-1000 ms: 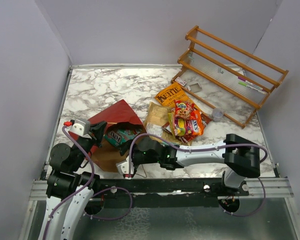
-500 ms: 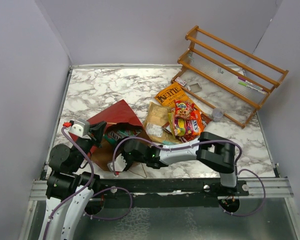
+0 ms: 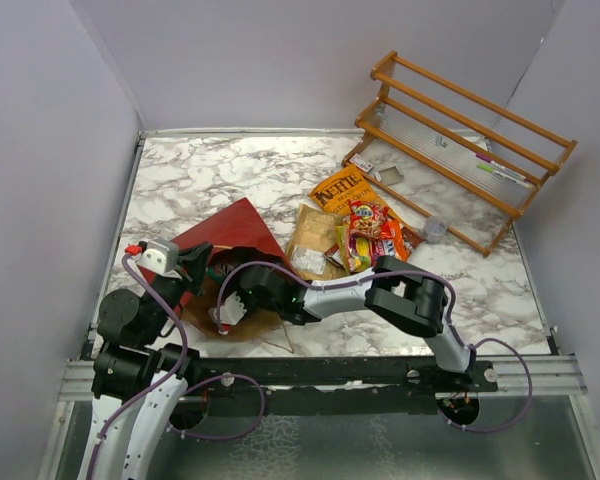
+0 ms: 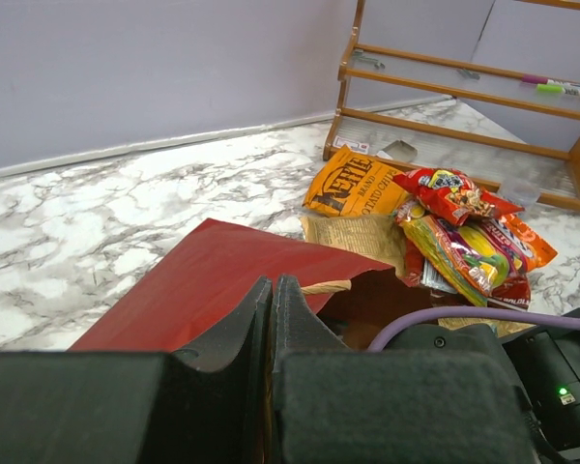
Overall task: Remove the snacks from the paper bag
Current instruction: Take out the snack from the paper bag.
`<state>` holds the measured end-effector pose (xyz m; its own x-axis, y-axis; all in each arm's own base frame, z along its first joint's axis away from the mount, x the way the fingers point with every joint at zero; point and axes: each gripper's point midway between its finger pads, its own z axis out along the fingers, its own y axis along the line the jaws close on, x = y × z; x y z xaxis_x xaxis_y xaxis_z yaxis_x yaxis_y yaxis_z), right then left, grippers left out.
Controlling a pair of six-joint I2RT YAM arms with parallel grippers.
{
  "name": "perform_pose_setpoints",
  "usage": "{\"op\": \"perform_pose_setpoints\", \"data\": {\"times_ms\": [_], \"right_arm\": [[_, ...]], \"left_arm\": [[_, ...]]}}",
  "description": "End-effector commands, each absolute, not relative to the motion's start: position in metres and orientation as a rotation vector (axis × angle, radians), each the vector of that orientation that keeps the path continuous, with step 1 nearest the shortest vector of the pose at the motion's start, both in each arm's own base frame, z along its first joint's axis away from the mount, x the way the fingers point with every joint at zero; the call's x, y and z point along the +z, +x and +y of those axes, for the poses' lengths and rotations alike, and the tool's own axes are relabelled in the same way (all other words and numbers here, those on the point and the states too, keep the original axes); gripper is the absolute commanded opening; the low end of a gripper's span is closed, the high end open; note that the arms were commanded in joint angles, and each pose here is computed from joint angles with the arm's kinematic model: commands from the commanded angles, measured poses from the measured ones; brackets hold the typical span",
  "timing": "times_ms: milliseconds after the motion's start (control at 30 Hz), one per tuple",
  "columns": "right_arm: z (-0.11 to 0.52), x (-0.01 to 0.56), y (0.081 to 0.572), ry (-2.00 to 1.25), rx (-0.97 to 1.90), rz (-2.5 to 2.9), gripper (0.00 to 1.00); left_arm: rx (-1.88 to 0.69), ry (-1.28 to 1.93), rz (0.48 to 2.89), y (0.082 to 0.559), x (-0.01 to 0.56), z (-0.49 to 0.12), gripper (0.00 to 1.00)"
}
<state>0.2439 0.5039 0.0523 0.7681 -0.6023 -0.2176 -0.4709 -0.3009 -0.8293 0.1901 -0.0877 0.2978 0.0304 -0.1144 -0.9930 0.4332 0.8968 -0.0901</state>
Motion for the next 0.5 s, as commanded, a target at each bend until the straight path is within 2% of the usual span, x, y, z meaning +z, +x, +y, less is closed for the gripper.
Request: {"op": "perform_pose_setpoints", "data": {"times_ms": [0,200,367,467], "right_arm": [[0.515,0.066,0.251,-1.908,-0.175,0.779,0.45],[0.519,0.095,0.242,-1.832,-0.087,0.75,0.15],[0.517,0.124,0.231,-1.761,0.001,0.746,0.03],[0.513,0.144,0.221,-1.702,0.083,0.756,0.02]], "left_arm": [[-0.394,0.235,1.482,0.192,0.298,-0.08,0.0],[-0.393,0.235,1.48,0.192,0.298,-0.08,0.0],[-0.393,0.237,1.483,0.192,0.297,-0.08,0.0],[-0.393,0.235,1.482,0.192,0.298,-0.08,0.0]]}}
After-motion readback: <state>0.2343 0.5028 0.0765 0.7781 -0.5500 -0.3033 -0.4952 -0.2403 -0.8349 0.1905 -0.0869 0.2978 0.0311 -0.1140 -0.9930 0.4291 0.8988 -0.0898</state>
